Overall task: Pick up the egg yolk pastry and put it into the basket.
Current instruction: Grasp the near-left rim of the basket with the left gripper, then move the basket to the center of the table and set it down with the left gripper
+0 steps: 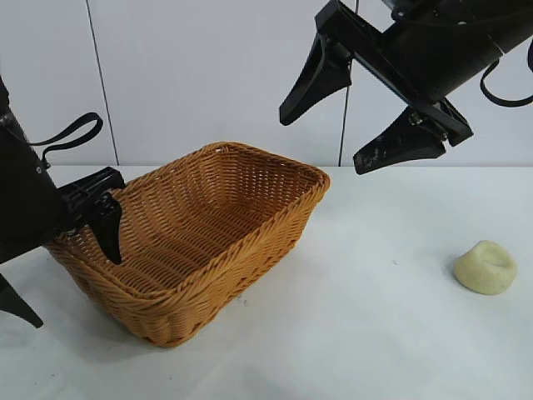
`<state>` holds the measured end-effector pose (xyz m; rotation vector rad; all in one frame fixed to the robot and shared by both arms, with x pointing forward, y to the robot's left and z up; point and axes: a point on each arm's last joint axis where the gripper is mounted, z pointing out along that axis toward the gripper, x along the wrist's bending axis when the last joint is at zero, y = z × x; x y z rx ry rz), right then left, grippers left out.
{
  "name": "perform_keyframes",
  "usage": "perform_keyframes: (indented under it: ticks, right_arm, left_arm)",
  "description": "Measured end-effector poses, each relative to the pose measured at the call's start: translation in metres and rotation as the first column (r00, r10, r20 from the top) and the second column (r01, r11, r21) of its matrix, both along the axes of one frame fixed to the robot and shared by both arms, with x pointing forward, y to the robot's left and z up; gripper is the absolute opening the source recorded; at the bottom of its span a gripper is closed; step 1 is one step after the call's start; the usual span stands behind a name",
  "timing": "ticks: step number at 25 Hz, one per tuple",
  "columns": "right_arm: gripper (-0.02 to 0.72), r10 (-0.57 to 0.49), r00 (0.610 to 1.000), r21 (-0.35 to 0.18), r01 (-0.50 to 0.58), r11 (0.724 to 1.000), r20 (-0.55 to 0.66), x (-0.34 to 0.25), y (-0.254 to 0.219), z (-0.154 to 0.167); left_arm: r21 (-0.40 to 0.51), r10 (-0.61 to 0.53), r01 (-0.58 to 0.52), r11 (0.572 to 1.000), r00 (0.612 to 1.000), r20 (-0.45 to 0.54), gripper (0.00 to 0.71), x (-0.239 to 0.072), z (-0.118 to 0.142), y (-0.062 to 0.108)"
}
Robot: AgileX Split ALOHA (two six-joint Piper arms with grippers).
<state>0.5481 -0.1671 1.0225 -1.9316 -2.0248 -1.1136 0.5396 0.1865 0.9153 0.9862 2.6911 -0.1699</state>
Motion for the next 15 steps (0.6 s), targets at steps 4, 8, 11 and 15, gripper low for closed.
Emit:
perform_keyframes:
  ticks: [4, 8, 11, 15]
  right_arm:
    - [0.642, 0.000, 1.000, 0.000, 0.000, 1.000, 0.000, 0.000, 0.000, 0.000]
    - [0.642, 0.001, 1.000, 0.000, -0.001, 1.000, -0.001, 0.000, 0.000, 0.000]
    - [0.642, 0.002, 1.000, 0.000, -0.002, 1.000, -0.002, 0.000, 0.000, 0.000]
    - [0.642, 0.002, 1.000, 0.000, -0.002, 1.000, -0.002, 0.000, 0.000, 0.000]
  left_arm:
    - [-0.014, -0.042, 0.042, 0.999, 0.999, 0.000, 0.144, 0.001, 0.002, -0.001]
    - [-0.034, -0.133, 0.133, 0.991, 0.991, 0.003, 0.143, 0.011, 0.012, 0.005]
    - [-0.030, -0.248, 0.249, 0.968, 0.968, 0.034, 0.143, 0.026, 0.026, 0.012]
    - [-0.010, -0.424, 0.425, 0.905, 0.904, 0.046, 0.143, 0.045, 0.035, 0.012]
